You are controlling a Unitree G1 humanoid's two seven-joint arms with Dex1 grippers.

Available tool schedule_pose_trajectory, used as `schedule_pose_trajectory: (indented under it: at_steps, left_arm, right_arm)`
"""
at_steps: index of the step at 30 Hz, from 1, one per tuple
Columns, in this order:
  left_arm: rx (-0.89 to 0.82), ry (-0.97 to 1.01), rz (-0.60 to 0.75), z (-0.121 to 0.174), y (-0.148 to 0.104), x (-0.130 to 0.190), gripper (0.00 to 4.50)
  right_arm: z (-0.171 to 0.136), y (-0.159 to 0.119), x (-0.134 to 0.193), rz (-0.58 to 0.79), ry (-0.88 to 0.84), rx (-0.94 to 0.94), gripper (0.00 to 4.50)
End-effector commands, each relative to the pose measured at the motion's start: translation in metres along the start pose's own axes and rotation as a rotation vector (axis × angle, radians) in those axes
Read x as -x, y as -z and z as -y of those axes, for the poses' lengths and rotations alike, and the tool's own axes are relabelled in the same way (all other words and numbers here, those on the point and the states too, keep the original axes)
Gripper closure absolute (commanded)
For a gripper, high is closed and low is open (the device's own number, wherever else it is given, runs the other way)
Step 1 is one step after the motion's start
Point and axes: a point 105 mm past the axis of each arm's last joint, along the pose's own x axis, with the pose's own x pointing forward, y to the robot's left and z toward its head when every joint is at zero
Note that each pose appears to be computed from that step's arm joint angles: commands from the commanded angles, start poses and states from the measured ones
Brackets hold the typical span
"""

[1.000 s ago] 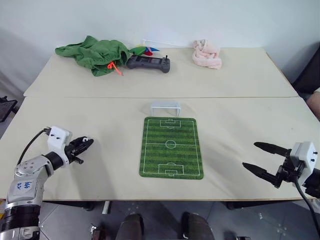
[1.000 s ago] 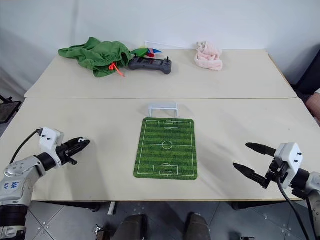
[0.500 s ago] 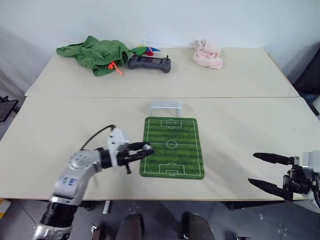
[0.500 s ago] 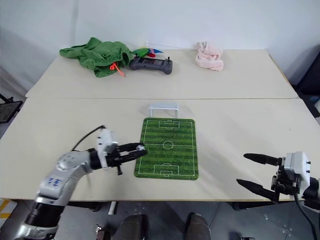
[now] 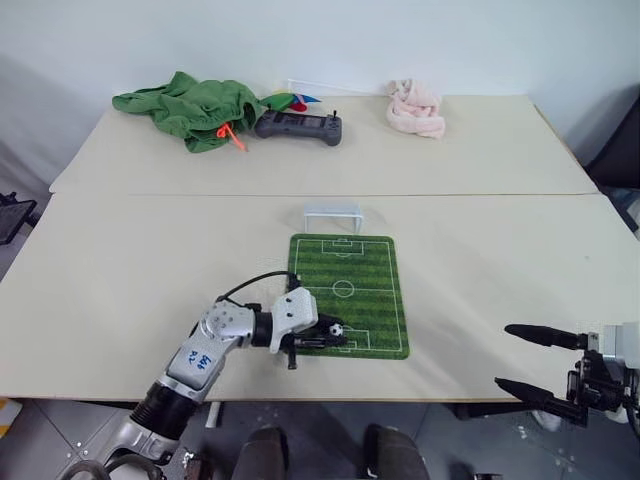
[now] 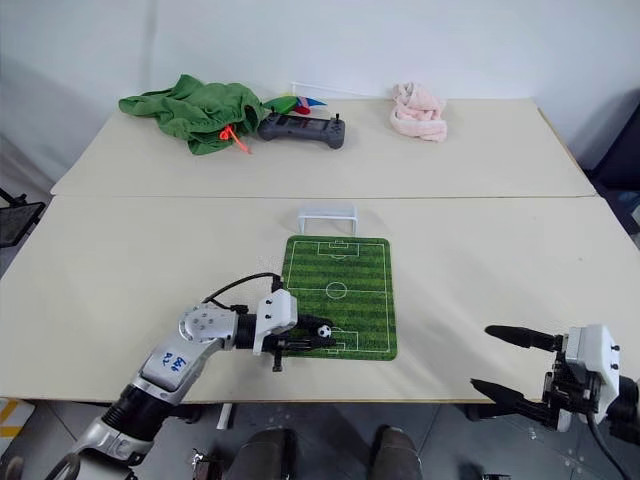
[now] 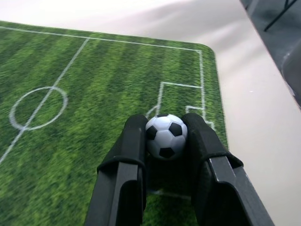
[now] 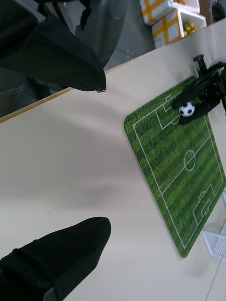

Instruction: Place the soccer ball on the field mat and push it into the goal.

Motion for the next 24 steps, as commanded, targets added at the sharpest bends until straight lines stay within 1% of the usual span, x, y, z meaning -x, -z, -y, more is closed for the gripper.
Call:
schedule_pose_trajectory:
  at_steps: [1,5,15,24]
  left_arm:
    - [-0.03,0.023,0.015,0.006,-0.006,-0.003,3.64]
    - [-0.041,0.035,0.009,0.009,-0.007,-0.002,3.64]
    - [-0.064,0.013,0.031,0.009,-0.018,-0.002,3.64]
    - [-0.04,0.032,-0.014,0.016,-0.004,-0.004,3.64]
  right_arm:
    - [0.002,-0.009,0.004,0.018,0.035,0.042,0.0]
    - [0.005,-0.009,0.004,0.013,0.046,0.045,0.0]
    - [0.009,-0.008,0.004,-0.004,0.053,0.049,0.0]
    - [0.012,-0.009,0.0,-0.005,0.058,0.056,0.0]
